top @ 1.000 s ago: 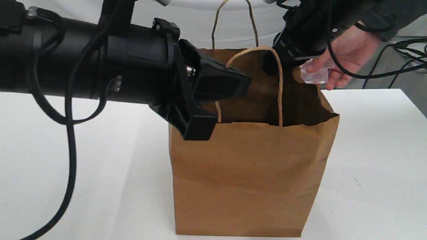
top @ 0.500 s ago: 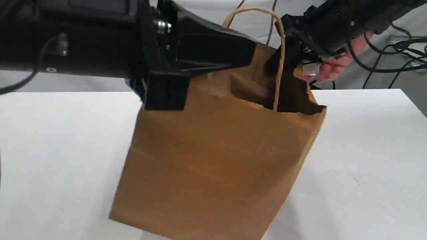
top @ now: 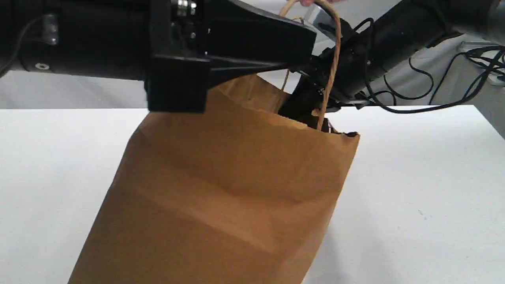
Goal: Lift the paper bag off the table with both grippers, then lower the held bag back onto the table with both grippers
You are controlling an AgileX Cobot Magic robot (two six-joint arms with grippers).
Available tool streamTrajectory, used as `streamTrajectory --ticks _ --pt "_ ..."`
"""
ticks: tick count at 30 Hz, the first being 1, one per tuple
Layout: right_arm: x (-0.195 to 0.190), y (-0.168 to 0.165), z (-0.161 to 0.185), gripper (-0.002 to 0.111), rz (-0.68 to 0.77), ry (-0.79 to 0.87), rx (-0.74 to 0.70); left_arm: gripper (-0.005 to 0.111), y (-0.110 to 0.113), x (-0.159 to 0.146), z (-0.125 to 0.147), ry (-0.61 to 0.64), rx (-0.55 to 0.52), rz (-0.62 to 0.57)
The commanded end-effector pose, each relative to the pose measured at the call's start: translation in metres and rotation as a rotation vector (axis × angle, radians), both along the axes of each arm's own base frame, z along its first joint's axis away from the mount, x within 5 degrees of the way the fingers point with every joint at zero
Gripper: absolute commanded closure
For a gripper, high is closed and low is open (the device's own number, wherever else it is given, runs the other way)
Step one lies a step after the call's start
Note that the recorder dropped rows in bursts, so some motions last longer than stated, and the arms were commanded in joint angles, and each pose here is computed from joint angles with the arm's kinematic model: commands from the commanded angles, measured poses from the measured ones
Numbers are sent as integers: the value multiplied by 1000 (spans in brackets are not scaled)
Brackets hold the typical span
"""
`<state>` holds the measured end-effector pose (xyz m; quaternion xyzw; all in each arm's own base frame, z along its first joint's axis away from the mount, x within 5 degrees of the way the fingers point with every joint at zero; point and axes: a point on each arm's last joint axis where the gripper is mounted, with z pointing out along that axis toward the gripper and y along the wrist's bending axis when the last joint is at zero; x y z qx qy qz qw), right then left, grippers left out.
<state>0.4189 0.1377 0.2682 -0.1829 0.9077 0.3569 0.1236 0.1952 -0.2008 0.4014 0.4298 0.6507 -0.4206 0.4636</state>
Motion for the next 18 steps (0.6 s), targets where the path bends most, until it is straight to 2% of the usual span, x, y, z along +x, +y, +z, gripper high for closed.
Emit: streamTrajectory --ticks 1,14,18 --pt "0 -1 1 108 -5 -11 -9 107 5 -7 12 -34 -22 27" --pt "0 -1 1 108 -2 -13 -13 107 7 -6 8 -33 24 46" --pt "-1 -1 8 108 -3 -29 -7 107 8 -4 5 -50 70 59"
